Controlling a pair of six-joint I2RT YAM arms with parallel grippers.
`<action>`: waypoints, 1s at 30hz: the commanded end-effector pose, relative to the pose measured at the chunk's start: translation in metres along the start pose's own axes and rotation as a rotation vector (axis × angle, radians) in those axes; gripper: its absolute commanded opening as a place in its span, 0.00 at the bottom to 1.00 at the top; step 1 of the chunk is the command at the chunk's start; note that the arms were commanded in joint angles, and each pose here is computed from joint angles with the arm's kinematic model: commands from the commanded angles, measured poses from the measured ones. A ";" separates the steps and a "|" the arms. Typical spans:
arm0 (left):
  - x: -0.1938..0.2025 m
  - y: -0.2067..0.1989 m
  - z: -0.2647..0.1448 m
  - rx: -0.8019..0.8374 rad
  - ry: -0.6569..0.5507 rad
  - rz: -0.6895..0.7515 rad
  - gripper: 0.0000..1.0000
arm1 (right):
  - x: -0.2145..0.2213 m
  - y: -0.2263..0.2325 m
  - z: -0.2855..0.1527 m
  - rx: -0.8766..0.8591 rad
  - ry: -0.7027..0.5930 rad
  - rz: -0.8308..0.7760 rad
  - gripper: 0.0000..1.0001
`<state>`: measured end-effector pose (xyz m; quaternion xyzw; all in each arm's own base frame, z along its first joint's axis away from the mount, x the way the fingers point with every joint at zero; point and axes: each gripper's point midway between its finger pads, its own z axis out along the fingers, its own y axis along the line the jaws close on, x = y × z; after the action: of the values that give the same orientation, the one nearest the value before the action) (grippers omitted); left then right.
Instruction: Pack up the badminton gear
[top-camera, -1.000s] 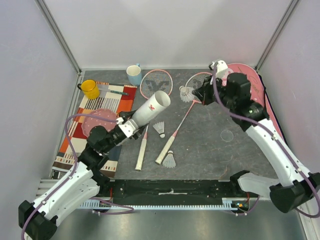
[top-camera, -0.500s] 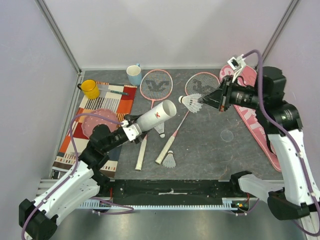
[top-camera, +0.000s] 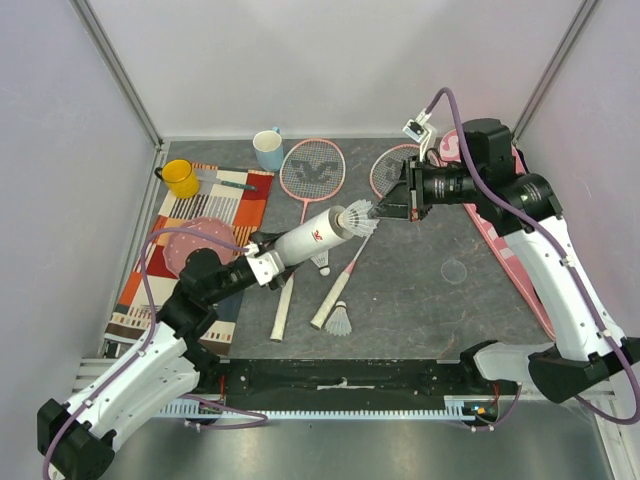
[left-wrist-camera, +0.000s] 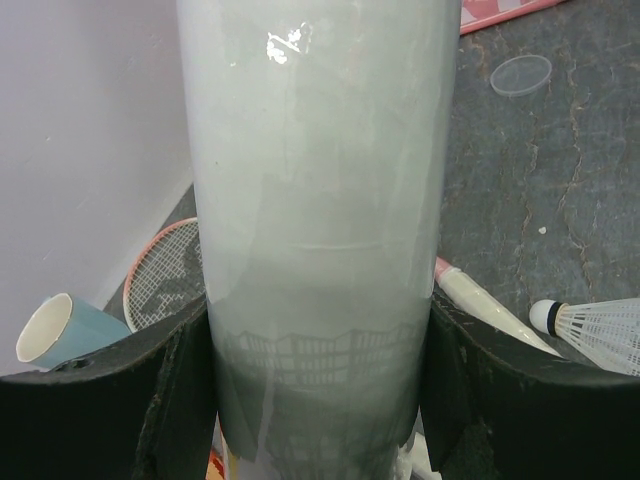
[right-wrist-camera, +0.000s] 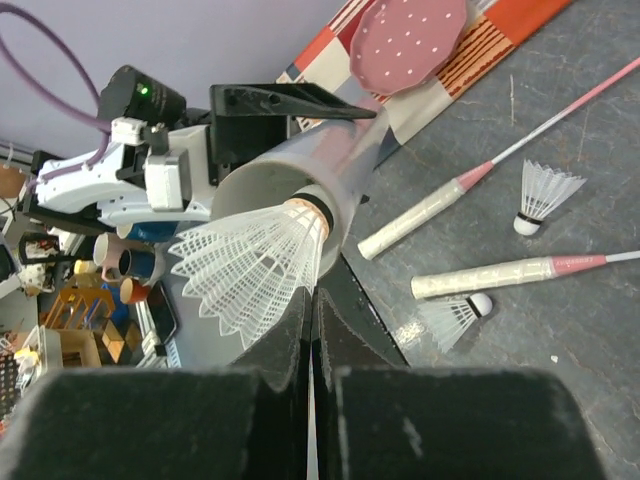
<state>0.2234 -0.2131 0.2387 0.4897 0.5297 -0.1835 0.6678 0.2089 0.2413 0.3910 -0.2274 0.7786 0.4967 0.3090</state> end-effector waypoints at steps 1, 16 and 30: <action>-0.040 0.015 -0.003 -0.025 -0.109 0.096 0.39 | -0.013 0.013 -0.006 0.003 -0.026 -0.060 0.00; -0.044 0.012 -0.002 -0.004 -0.121 0.069 0.39 | -0.030 -0.015 0.008 0.246 -0.037 -0.182 0.75; -0.056 0.064 -0.023 -0.312 -0.121 0.059 0.38 | -0.029 -0.202 0.010 0.586 -0.339 0.348 0.89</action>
<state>0.2315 -0.2003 0.2582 0.4578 0.5328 -0.1512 0.6955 0.3105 0.1527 0.3822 -0.0059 0.8046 0.3240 0.4975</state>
